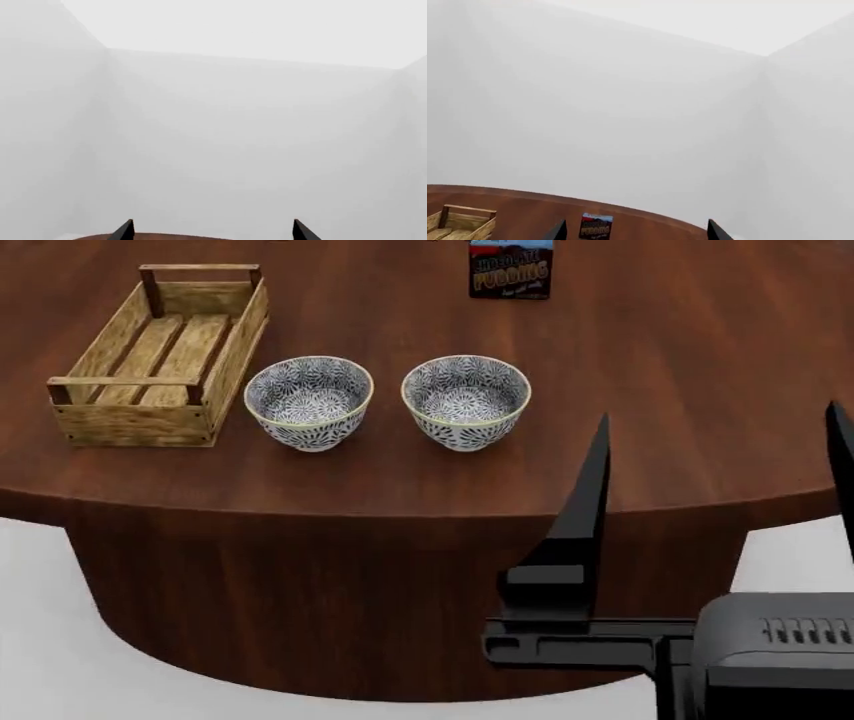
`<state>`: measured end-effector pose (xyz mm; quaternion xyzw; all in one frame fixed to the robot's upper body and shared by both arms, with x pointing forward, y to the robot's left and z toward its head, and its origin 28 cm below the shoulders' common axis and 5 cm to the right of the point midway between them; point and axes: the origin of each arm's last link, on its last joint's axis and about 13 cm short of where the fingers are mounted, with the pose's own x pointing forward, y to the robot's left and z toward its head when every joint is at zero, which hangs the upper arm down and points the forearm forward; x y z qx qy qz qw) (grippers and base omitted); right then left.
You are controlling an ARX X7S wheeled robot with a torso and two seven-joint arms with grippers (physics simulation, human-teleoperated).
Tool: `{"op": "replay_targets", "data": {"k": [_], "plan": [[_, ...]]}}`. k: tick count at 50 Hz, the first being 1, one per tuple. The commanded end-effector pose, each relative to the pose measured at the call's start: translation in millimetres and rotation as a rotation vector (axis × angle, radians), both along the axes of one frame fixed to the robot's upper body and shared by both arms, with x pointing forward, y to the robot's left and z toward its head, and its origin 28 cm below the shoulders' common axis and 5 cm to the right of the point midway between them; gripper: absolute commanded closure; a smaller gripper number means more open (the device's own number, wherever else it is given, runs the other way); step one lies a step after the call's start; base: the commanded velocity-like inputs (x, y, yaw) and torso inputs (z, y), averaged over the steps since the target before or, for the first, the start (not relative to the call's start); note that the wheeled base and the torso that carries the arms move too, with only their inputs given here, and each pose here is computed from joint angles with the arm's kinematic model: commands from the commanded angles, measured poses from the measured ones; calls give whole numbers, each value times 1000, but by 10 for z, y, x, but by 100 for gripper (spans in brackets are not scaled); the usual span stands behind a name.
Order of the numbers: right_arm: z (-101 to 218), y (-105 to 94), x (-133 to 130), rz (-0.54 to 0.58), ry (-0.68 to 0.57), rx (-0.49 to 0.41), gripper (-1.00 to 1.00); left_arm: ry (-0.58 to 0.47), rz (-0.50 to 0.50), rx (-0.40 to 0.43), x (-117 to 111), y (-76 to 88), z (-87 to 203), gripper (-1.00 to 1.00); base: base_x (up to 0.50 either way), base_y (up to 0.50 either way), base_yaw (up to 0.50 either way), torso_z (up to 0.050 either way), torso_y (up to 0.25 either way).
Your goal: Stack the left bowl on the right bowl and place them in the tray.
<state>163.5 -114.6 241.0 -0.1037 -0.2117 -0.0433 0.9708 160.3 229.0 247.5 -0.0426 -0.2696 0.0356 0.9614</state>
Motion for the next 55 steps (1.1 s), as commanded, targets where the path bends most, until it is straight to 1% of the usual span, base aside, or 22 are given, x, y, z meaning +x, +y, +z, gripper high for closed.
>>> {"op": "replay_targets", "data": {"k": [1,7,21,43,55], "plan": [[59,-72,-153,-90,47,0,-100,83,55,-41,-197,26,52,-100,379,340,0,0,0],[75,-76,-175,-89,43,7,-100,84,51,-49,-195,13,43,-100,393,342,0,0,0],[69,-66,-192,-73,41,13,-100,79,47,-40,-174,-1,55,-100,431,287,0,0,0],[90,-76,-179,-77,37,15,-100,75,53,-37,-176,-6,77,-100,481,164,0,0,1],[133,-67,-179,-71,29,3,-100,59,69,-42,-214,25,114,-100,483,145,0,0,1]]}}
